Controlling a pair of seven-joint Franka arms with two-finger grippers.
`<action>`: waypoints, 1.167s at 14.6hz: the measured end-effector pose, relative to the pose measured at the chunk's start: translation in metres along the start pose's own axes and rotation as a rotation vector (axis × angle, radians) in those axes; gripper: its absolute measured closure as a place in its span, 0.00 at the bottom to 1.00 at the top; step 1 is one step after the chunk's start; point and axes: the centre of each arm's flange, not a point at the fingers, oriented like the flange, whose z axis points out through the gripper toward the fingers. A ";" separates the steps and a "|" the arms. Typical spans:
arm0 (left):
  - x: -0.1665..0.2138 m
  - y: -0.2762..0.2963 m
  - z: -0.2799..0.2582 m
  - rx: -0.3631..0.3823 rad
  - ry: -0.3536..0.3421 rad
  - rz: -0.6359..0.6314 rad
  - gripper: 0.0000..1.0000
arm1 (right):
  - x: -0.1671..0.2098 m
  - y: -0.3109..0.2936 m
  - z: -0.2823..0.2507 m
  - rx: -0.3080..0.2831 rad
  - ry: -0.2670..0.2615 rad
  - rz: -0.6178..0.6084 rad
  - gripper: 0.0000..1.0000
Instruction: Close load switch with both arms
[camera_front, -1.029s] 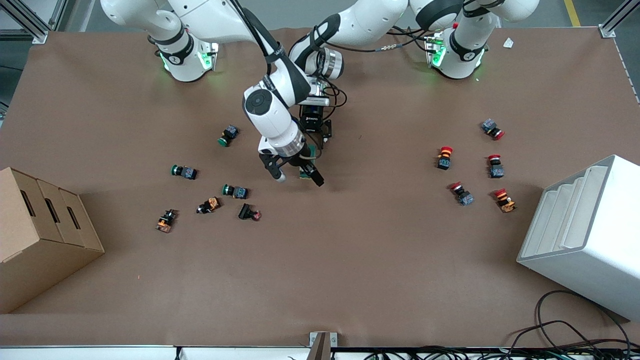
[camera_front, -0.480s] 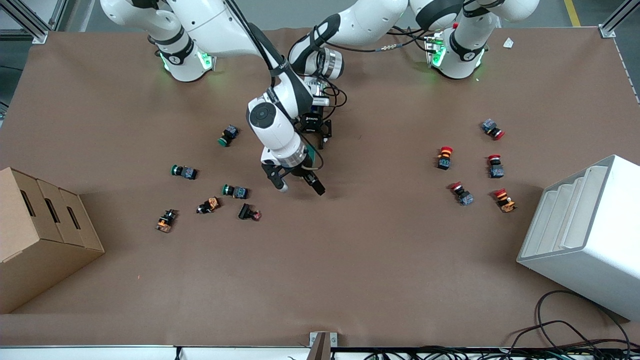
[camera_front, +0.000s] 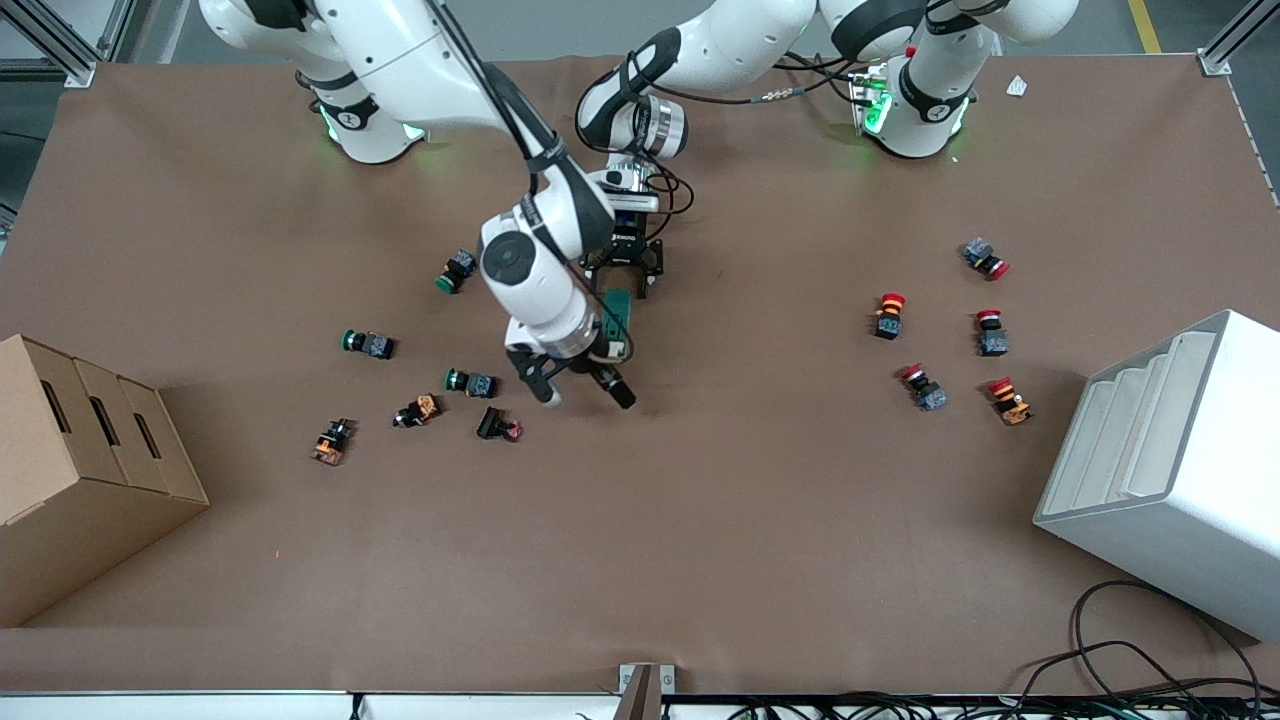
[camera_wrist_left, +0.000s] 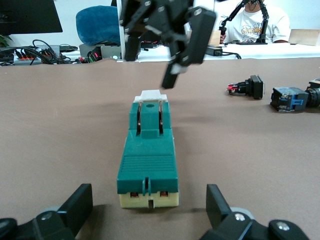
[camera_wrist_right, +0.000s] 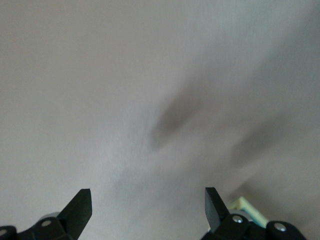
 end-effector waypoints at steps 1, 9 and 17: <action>0.001 0.001 0.000 0.005 -0.003 0.006 0.00 | 0.019 -0.004 -0.014 -0.024 -0.010 -0.032 0.00; 0.040 0.032 -0.016 0.147 -0.111 -0.024 0.00 | 0.203 0.041 -0.203 -0.272 -0.083 -0.540 0.00; 0.199 0.081 0.027 0.374 -0.366 -0.110 0.00 | 0.316 0.091 -0.388 -0.414 -0.152 -0.693 0.00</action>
